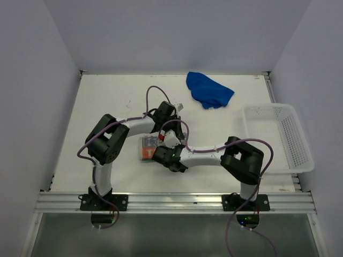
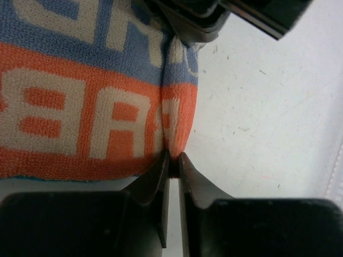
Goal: Roll the towels
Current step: Roll the towel
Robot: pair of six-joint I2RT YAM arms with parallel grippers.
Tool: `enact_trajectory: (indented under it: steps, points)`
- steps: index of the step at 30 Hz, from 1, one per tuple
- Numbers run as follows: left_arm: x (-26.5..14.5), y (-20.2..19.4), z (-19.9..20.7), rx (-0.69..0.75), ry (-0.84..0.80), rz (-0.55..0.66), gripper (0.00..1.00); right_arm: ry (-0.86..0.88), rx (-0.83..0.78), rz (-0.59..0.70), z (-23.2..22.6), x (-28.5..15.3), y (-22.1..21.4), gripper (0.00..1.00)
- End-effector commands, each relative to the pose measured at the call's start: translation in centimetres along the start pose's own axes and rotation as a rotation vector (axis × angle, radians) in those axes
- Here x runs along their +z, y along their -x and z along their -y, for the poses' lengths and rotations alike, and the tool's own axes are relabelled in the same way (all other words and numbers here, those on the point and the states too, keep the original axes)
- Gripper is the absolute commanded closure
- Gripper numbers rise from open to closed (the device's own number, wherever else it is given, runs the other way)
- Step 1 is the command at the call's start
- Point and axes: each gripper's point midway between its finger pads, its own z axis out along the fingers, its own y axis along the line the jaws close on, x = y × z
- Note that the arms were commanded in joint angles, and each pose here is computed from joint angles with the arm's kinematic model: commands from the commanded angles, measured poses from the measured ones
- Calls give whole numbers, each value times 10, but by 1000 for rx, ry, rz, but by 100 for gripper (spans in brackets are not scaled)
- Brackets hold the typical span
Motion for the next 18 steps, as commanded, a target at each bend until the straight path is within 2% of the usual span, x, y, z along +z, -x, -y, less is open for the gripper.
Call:
enact_trajectory:
  steps: [1,4,8,13,15,17,18]
  points:
    - [-6,36,-15,65,72,169,100,103,38,-24,-2,-22,-3,80]
    - [-4,30,-19,54,73,163,100,142,121,-3,2,-32,7,68]
    - [-2,27,-19,49,60,170,100,198,221,39,10,-47,20,58]
    - [-4,26,-19,44,55,177,100,295,410,87,29,-64,27,57]
    - [-7,26,-18,40,53,185,100,362,495,70,29,-59,22,59]
    - [-10,27,-16,39,50,200,100,473,665,101,36,-65,39,63]
    - [-11,29,-16,36,50,212,100,495,693,83,37,-60,27,64]
